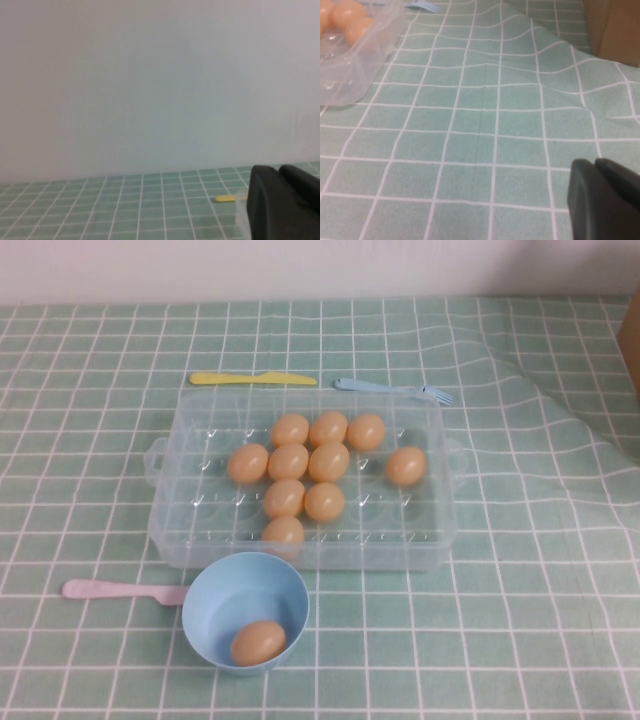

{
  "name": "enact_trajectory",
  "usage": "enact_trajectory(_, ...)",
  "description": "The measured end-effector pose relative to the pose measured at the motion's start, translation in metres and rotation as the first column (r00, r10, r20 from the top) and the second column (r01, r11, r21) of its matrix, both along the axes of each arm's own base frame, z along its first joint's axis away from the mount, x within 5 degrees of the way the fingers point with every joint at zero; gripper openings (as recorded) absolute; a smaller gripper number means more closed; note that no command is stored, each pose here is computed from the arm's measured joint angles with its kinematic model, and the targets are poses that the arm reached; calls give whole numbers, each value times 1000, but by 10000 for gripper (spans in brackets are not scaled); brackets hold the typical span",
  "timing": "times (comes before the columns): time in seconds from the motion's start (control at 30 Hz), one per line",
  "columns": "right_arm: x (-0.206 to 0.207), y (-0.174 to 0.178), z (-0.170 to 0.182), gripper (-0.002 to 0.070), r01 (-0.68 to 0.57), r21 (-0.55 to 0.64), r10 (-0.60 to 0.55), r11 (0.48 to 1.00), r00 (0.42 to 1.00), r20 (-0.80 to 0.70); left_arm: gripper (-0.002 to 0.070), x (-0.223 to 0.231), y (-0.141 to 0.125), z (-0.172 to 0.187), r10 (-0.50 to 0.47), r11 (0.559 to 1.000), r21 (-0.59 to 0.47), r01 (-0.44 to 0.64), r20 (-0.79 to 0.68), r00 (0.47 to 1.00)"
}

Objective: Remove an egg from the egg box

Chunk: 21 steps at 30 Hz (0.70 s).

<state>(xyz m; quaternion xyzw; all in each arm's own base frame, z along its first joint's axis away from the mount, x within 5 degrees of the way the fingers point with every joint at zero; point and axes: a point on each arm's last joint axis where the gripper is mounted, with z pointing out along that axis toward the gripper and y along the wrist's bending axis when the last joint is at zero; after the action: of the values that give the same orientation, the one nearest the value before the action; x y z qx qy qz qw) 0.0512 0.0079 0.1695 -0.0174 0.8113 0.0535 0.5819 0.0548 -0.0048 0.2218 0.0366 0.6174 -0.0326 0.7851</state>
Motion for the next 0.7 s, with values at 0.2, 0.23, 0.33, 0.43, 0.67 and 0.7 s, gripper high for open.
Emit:
enact_trajectory(0.2,0,0,0,-17,0,0,0,1000,1000,0,-3,2,-1,-20,6,1000,17,-3,-205,979)
enact_trajectory(0.23,0,0,0,-17,0,0,0,1000,1000,0,-3,2,-1,-24,6,999,35,3,-253,968)
enact_trajectory(0.33,0,0,0,-17,0,0,0,1000,1000,0,-3,0,-2,-38,8,997,70,22,-393,919)
enact_trajectory(0.43,0,0,0,-17,0,0,0,1000,1000,0,-3,-2,-2,-48,17,994,99,35,-486,874)
enact_trajectory(0.67,0,0,0,-17,0,0,0,1000,1000,0,-3,-2,-1,-50,23,993,109,37,-500,866)
enact_trajectory(0.7,0,0,0,-17,0,0,0,1000,1000,0,-3,-2,-1,-50,23,993,109,37,-500,866)
